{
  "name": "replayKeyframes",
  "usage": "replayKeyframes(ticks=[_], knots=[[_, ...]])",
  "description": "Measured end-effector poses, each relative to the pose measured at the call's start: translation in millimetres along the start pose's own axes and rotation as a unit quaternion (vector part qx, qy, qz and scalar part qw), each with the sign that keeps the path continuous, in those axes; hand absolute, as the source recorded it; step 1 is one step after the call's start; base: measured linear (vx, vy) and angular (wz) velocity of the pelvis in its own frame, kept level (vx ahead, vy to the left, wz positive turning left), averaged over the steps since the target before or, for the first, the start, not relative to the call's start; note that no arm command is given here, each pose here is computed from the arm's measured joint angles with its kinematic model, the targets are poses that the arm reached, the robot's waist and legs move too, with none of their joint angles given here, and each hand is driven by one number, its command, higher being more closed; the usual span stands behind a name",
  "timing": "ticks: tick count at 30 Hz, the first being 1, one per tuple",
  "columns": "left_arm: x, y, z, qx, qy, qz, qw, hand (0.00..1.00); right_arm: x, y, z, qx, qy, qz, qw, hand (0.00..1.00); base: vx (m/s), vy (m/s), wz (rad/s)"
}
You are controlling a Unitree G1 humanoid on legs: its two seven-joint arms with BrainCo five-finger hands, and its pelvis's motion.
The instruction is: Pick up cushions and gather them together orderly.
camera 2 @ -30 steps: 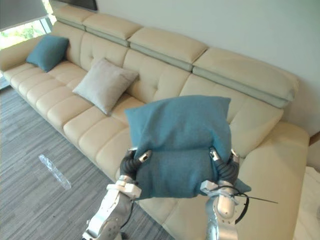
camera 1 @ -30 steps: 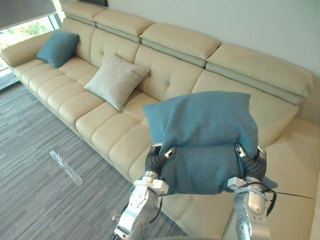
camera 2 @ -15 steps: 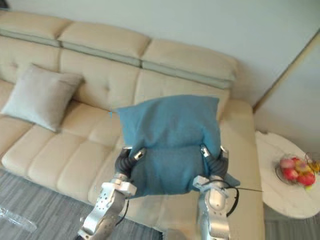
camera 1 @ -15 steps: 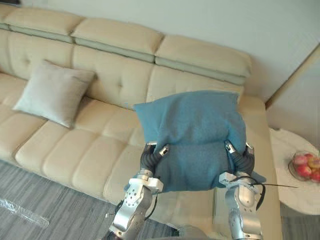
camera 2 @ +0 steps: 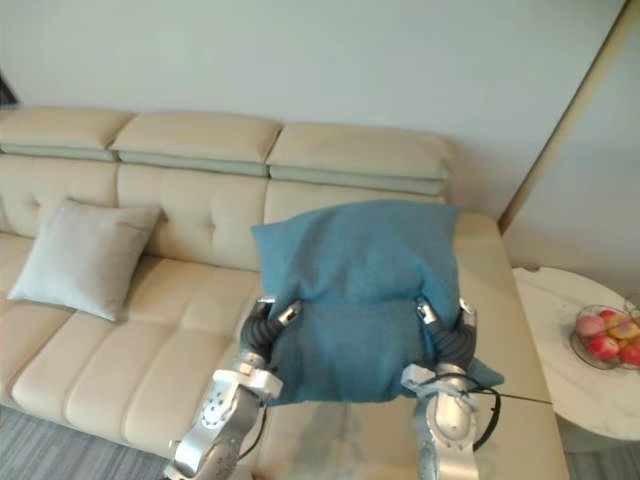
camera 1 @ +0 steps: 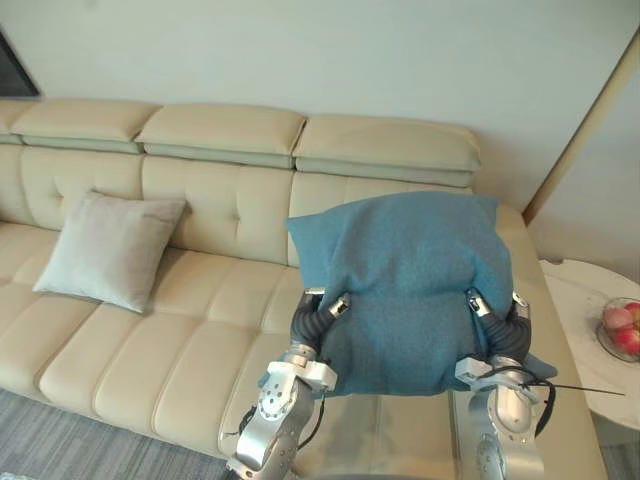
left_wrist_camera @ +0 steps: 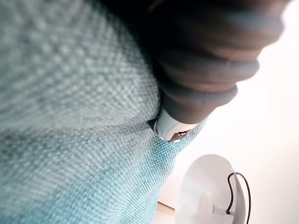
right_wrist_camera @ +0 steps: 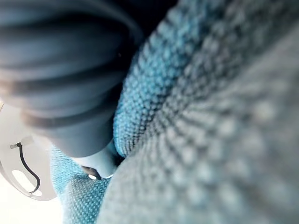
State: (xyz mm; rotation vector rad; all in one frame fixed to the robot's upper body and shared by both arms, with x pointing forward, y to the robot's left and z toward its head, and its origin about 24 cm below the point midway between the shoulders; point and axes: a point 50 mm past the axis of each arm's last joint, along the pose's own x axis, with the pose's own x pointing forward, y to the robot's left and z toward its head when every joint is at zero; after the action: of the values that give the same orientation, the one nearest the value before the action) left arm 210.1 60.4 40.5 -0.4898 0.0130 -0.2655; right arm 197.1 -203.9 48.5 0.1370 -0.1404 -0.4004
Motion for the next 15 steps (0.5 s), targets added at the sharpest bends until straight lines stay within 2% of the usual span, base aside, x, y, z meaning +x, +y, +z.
replayKeyframes(ticks=[5,15], knots=[[-3,0,-3,0.007,0.007,-0.002,1.0,1.0,-1,-2,-11,-0.006,0.025,-0.003,1.0,1.0,-0.04,0.11,0.0],[-5,5,-11,0.021,0.026,0.004,0.999,1.0,2,-1,-27,-0.016,0.06,-0.003,0.998,1.0,0.02,0.029,-0.04]])
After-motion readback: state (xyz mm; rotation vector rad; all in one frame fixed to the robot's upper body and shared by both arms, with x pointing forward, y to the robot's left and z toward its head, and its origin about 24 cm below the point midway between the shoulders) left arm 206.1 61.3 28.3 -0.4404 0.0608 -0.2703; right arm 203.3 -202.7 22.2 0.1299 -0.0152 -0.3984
